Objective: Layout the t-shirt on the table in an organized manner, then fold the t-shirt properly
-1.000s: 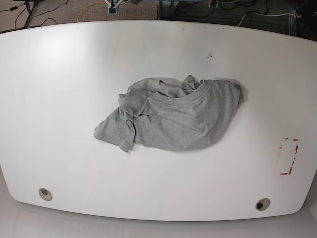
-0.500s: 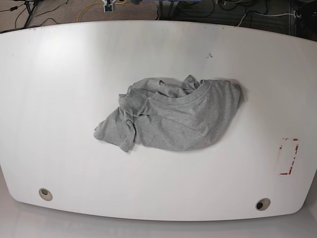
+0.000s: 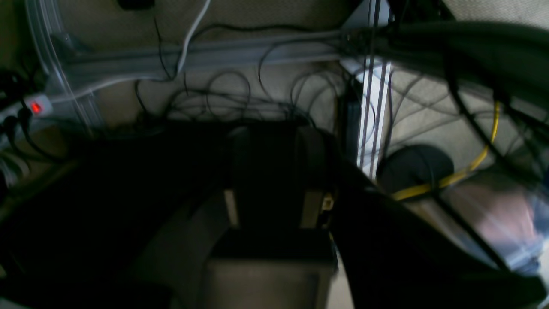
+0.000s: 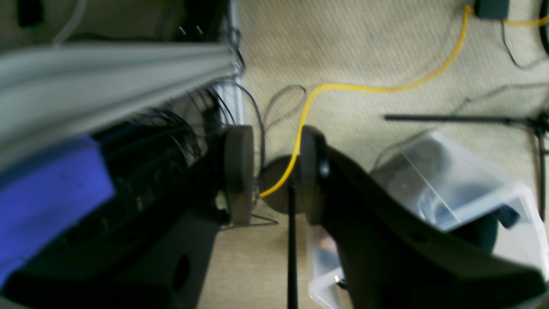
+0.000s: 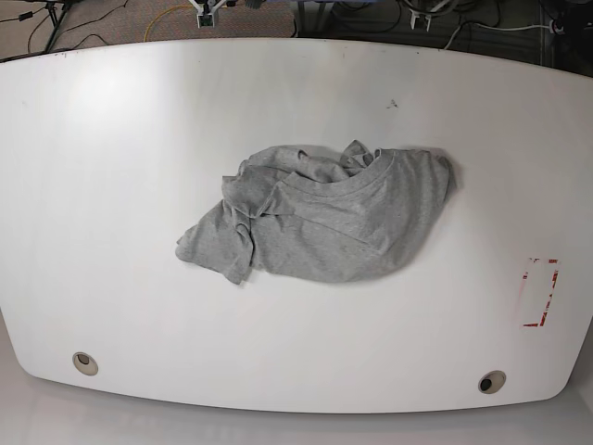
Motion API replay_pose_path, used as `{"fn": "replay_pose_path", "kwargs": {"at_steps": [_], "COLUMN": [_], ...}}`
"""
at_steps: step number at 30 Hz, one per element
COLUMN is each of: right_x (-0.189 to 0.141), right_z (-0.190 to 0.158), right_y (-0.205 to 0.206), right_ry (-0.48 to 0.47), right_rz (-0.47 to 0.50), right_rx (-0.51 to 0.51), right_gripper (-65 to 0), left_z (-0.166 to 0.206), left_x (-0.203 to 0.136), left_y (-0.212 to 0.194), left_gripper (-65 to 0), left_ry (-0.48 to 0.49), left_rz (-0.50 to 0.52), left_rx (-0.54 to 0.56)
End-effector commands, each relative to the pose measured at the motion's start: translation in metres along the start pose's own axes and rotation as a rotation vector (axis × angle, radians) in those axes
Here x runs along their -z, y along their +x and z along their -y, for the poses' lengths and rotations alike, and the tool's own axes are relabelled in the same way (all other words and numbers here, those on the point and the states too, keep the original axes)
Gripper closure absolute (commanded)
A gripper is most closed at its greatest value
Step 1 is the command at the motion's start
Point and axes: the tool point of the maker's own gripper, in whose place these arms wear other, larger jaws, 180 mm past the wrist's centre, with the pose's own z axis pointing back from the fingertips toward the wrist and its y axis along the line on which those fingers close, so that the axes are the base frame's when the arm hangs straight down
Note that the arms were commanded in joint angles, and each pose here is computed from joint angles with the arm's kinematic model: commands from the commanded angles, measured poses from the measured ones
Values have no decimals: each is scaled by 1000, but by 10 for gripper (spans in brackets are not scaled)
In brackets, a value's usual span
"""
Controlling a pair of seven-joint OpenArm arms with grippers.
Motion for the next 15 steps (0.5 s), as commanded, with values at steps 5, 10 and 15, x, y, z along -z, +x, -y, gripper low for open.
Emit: {"fn": "replay_pose_path", "kwargs": {"at_steps": [5, 10, 15], "right_x": [-5, -14, -24], "right_z": [-1, -2, -1], "right_y": [4, 8, 7], "right_ry": [6, 7, 5], "right_rz": [30, 62, 85], "right_rx": [-7, -16, -18], "right_gripper": [-173, -171, -171], "left_z": [0, -1, -8], "left_x": [-3, -6, -15], "left_y": [-8, -14, -6], "left_gripper": [-167, -167, -167], "left_ry": [0, 0, 19], "left_rz": [-10, -10, 39], "left_rx": [-4, -3, 12]}}
